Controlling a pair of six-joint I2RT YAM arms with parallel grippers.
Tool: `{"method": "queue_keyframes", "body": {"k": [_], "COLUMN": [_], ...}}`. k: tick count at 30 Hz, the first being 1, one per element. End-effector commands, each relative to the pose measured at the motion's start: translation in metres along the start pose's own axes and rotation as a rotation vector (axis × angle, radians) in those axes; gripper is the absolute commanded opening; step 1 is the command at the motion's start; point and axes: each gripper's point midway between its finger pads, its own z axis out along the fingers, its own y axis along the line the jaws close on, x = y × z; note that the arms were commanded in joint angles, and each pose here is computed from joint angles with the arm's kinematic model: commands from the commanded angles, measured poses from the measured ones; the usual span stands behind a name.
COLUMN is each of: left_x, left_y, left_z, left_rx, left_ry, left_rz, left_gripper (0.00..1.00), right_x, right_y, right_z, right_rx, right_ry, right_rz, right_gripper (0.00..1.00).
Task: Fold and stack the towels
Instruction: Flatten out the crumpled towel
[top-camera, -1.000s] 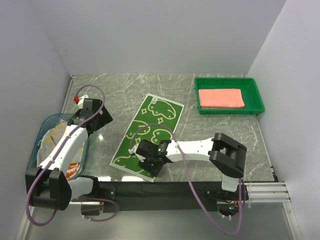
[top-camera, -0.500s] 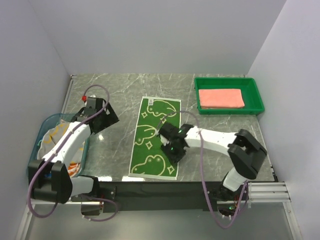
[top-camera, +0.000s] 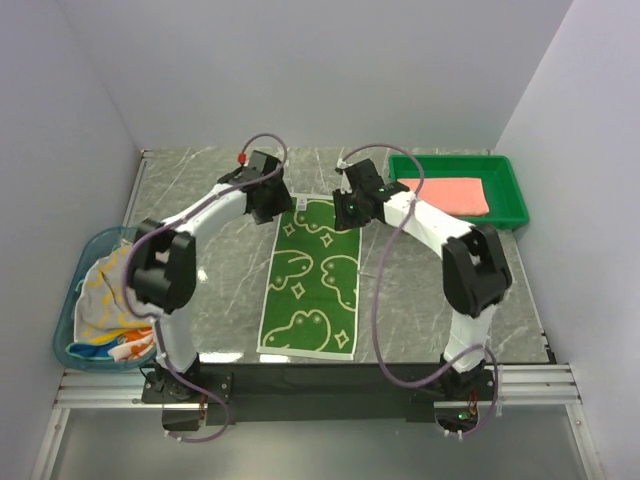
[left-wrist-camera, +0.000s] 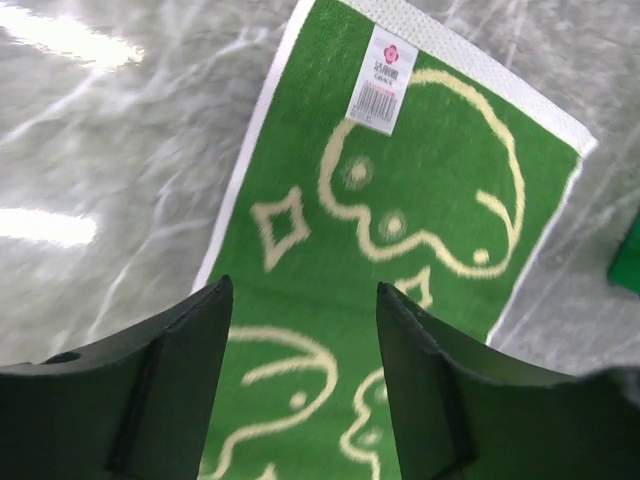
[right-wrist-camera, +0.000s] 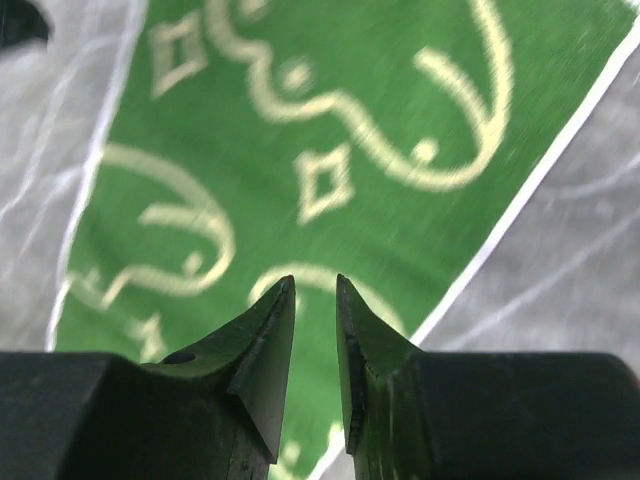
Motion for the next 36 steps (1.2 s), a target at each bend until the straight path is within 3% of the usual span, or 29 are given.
{"method": "queue_keyframes", "body": {"k": [1,9,13,19,24,28,29,32,36], "left_x": [-0.012,0.012,0.043,0.091,0.104,0.072,0.060,0.033,-0.010], "left_y": [-0.022,-0.021,0.010,0.064,0.084,0.069,0.064,0.050,0.037], "left_z": [0.021,0.068,0.079,0.062,0.034,0.002,-0.006,-0.031,-0.060], "left_rx": [0.023,-0.025,-0.134,-0.237,-0.239,-0.205,-0.200,-0.163,-0.174], "left_ry": [-0.011,0.036,0.065,0.100,0.076,0.009,-0.016,-0.083,-0.144], "left_rz": [-0.046,-0.057,-0.122,-0.248,-0.265,-0.183,-0.144,-0.077,0.074], "left_gripper": [0.64,0.60,0.60,0.58,0.62,0.76,0.84,0.93,0.98], "right_x": [-0.028,-0.012,0.010,0.048,0.059,0.023,0.007,-0.015,-0.058], "right_y": [-0.009,-0.024,-0.025,-0.017,-0.007,-0.004,-0.007,-0.019,-0.033], "right_z": [0.020,0.071,0.081,0.080,0.064,0.033,0.025,0.013,0.010], "right_rx": [0.004,0.037,0.020,-0.012,-0.032,-0.018,0.012,0.062,0.092], "right_ry": [-0.047,0.016,0.059,0.110,0.107,0.011,-0.016,-0.045,-0.098], "right_rz": [0.026,0.056,0.074,0.076,0.042,-0.029,-0.044,-0.104,-0.165], "right_gripper": [0.31,0.31,0.31,0.31,0.31,0.34,0.36,0.46,0.51]}}
